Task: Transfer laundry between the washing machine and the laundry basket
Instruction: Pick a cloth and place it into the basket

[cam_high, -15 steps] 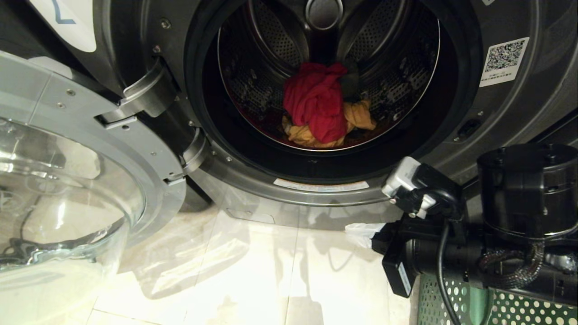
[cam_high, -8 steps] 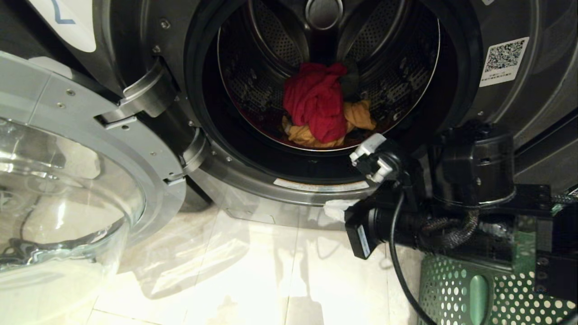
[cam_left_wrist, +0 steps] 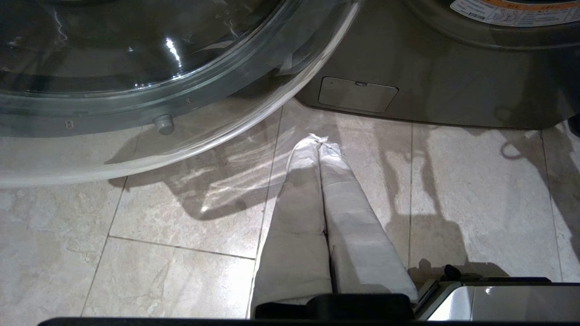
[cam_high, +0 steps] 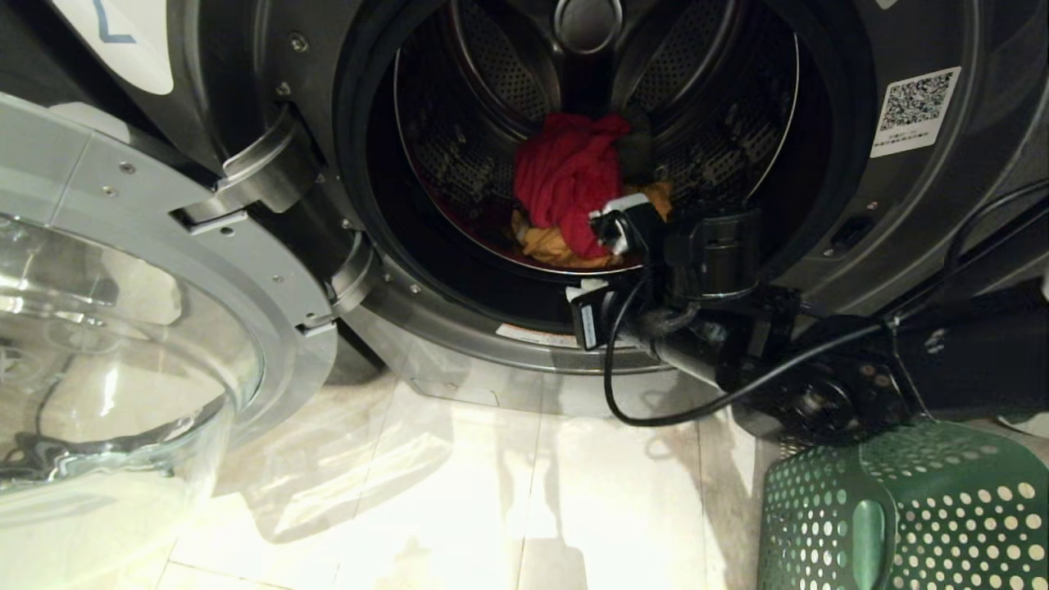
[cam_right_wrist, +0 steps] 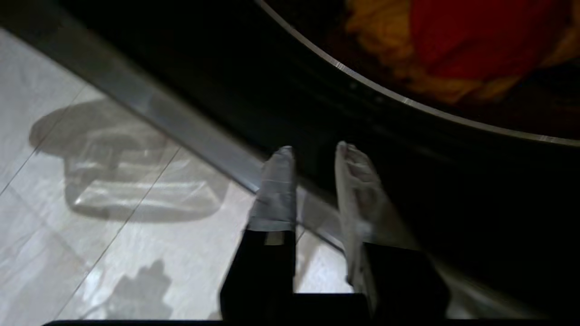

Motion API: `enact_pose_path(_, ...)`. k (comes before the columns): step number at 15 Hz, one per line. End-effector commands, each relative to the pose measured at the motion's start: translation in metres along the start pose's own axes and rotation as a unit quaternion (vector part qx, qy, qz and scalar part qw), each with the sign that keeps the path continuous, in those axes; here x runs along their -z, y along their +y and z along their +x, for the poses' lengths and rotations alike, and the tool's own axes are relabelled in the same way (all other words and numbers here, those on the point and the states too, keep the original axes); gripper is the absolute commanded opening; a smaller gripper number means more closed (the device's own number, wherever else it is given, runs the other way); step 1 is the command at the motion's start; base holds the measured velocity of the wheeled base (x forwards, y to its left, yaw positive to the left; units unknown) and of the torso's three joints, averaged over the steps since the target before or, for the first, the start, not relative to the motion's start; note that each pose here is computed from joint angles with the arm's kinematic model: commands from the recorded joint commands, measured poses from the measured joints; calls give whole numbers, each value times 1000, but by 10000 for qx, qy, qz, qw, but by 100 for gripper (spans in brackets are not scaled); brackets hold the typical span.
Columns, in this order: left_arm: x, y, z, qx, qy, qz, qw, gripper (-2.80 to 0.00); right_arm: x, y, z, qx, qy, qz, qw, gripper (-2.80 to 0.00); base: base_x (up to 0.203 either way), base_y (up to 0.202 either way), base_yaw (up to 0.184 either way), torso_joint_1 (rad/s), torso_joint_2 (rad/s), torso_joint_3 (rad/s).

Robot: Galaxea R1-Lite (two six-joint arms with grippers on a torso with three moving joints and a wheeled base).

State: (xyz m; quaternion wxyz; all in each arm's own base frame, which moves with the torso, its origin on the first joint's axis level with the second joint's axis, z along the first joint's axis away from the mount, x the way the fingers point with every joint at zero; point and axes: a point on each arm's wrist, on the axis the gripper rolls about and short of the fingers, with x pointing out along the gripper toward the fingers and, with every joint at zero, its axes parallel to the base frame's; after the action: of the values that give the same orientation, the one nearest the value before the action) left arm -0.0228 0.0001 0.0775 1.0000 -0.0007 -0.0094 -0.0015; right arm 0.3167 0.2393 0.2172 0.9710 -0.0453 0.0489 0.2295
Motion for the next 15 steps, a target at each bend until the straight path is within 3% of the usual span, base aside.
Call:
enact_pose_path(1, 2, 0, 0, 0, 25, -1, 10000, -280, 3, -5, 28, 222, -96, 25, 9997, 0, 0, 0, 0, 0, 0, 0)
enact_pose_path(3, 2, 0, 0, 0, 25, -1, 10000, -280, -18, -14, 48, 546, -330, 87, 9979, 0, 0, 0, 0, 0, 0, 0)
enact_pose_path(6, 2, 0, 0, 0, 25, -1, 10000, -280, -28, -25, 77, 906, -141, 76, 9958, 0, 0, 0, 0, 0, 0, 0)
enact_pose_path(9, 2, 0, 0, 0, 25, -1, 10000, -280, -2, -41, 109, 1372, 124, -32, 9905, 0, 0, 0, 0, 0, 0, 0)
enact_pose_path(11, 2, 0, 0, 0, 25, -1, 10000, -280, 7, -53, 121, 1654, -169, -16, 9861, 0, 0, 0, 0, 0, 0, 0)
enact_pose_path(15, 2, 0, 0, 0, 25, -1, 10000, -280, 15, -63, 131, 1797, -734, 103, 9809, 0, 0, 0, 0, 0, 0, 0)
